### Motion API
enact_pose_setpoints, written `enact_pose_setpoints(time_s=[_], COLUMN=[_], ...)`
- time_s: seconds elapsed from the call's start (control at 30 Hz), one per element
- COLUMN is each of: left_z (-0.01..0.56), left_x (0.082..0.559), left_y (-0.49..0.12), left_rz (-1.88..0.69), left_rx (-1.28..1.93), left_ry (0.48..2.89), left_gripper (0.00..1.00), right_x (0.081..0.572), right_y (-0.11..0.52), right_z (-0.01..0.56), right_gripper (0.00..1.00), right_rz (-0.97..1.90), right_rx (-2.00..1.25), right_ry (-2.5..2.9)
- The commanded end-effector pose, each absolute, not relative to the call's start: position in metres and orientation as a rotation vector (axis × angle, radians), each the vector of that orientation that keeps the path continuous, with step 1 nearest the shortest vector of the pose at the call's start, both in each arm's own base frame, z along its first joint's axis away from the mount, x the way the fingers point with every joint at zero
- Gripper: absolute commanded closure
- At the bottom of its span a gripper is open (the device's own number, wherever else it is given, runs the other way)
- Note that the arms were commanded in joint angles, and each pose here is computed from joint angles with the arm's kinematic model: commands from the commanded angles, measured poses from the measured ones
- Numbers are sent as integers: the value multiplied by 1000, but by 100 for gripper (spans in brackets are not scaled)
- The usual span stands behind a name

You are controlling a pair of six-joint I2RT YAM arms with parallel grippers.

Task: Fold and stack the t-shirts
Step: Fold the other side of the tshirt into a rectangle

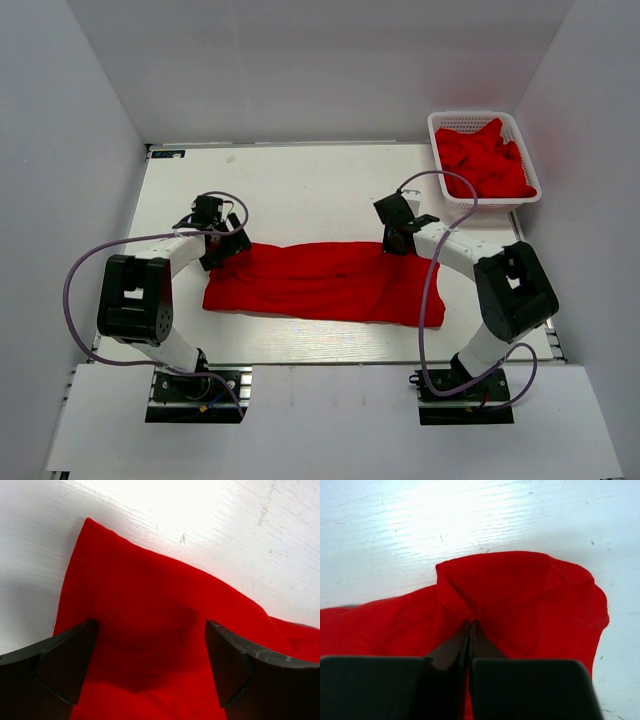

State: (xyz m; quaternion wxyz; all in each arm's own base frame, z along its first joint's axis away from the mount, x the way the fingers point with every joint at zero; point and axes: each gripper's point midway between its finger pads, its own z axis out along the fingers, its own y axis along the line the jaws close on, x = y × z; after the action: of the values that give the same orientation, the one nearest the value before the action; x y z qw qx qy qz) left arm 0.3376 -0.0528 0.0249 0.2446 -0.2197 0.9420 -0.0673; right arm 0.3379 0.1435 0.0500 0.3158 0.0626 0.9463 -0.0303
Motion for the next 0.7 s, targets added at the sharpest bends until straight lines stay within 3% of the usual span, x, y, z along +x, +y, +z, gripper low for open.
enact_pose_setpoints(time_s=[0.0, 0.43, 0.67], left_z=[-16, -20, -26], left_x=[299, 292, 287], left_y=[-42, -43, -40], left_rz=[-68, -73, -57], left_rx=[-628, -629, -634], left_ry=[2721, 2740, 2765], left_gripper=[0, 0, 0], right_x=[345, 256, 220], right_y=[148, 86, 63], right_z=[65, 57, 35], right_gripper=[100, 100, 100], right_rz=[-10, -95, -92], right_rx=[193, 374, 699], right_ry=[2443, 2455, 2390])
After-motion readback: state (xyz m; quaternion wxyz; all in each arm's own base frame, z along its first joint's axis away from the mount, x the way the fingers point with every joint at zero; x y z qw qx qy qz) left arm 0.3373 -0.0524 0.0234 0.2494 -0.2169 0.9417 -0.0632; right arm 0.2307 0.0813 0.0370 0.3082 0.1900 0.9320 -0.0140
